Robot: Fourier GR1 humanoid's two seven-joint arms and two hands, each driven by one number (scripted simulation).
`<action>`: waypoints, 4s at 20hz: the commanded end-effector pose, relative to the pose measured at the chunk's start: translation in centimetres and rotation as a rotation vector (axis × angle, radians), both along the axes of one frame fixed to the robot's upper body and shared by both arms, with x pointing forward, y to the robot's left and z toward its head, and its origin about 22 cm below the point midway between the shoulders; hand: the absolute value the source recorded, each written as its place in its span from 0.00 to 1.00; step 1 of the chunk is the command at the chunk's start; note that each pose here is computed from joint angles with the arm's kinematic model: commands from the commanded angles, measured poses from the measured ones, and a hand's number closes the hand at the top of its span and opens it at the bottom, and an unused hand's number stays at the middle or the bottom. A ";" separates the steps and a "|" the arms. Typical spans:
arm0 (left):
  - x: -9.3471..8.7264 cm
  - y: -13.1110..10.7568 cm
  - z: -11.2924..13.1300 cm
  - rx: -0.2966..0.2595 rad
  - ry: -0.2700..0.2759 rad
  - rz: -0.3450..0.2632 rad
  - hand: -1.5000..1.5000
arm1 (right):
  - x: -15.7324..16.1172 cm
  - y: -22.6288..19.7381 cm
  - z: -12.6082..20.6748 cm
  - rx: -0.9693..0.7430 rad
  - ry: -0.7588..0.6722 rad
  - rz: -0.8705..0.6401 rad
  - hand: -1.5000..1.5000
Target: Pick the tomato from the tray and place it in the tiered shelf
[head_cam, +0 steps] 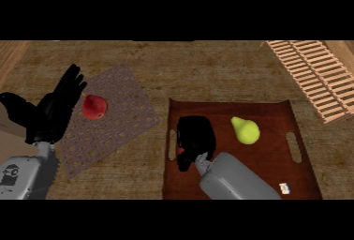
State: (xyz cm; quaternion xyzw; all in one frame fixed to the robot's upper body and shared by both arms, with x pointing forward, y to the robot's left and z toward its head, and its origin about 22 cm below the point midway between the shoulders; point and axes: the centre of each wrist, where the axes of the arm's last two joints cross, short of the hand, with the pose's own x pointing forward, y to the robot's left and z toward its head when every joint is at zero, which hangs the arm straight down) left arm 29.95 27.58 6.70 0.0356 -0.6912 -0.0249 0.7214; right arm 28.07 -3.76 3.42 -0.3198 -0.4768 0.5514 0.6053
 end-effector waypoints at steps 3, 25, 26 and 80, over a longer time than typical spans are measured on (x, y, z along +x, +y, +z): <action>-0.1 1.1 -0.3 0.003 0.003 0.008 0.50 | 1.3 0.7 6.0 0.309 -0.178 -0.041 1.00; 0.5 -0.2 1.3 0.002 0.014 0.006 0.50 | 1.3 -11.0 25.7 0.433 -0.649 -0.427 1.00; -1.4 0.0 -1.1 0.005 -0.003 0.026 0.50 | -0.2 -12.6 26.2 0.437 -0.659 -0.448 1.00; -0.8 0.6 -1.2 0.009 0.010 -0.005 0.50 | 5.0 -47.2 19.0 0.633 -0.949 -0.799 0.00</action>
